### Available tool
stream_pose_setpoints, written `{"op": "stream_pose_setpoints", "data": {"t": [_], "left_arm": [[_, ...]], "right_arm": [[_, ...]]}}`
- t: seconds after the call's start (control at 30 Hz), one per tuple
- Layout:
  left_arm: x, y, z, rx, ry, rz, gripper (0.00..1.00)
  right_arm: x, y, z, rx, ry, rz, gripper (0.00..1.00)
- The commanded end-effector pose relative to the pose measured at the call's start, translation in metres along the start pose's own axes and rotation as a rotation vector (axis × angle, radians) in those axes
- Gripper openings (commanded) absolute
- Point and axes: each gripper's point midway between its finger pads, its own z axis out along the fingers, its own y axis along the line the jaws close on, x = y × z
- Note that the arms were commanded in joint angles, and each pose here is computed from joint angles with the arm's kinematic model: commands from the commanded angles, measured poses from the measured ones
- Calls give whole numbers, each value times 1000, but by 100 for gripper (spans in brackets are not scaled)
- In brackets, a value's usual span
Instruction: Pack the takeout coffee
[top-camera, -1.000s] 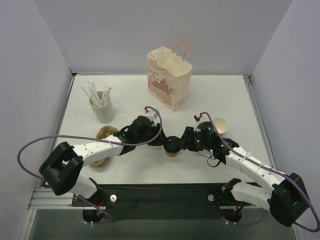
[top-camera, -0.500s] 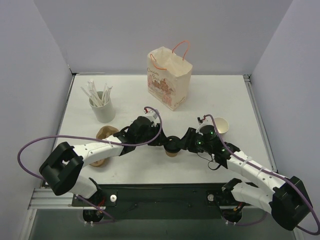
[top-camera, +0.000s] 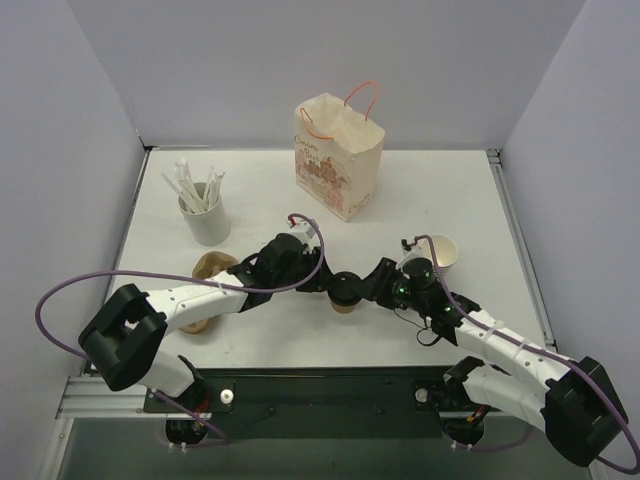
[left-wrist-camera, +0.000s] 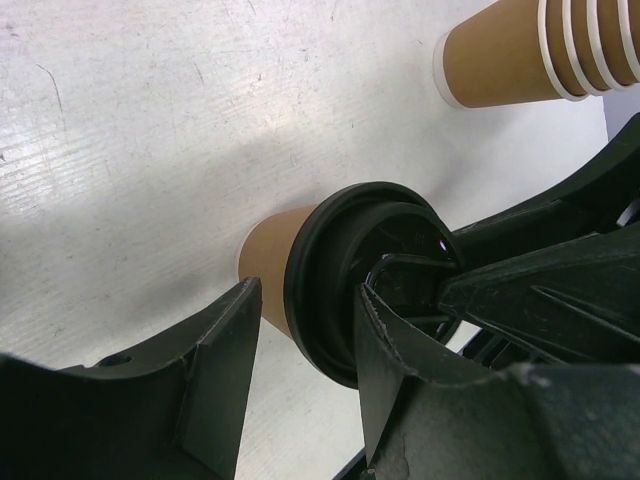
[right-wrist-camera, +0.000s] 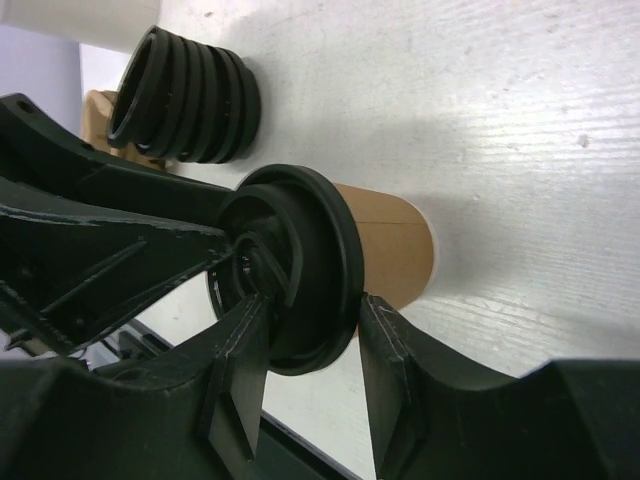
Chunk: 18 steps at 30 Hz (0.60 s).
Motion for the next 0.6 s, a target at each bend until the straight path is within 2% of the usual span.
{"op": "stream_pose_setpoints", "data": {"t": [0.0, 0.27, 0.4, 0.57], "left_arm": [[63, 66, -4, -246, 189, 26, 51], [64, 64, -6, -252, 192, 27, 50], [59, 58, -5, -236, 180, 40, 50], [49, 47, -4, -199, 168, 66, 51]], "right_arm": [[83, -132, -32, 486, 236, -43, 29], [94, -126, -23, 457, 207, -27, 28], [72, -98, -23, 403, 172, -69, 31], [25, -50, -31, 306, 82, -127, 43]]}}
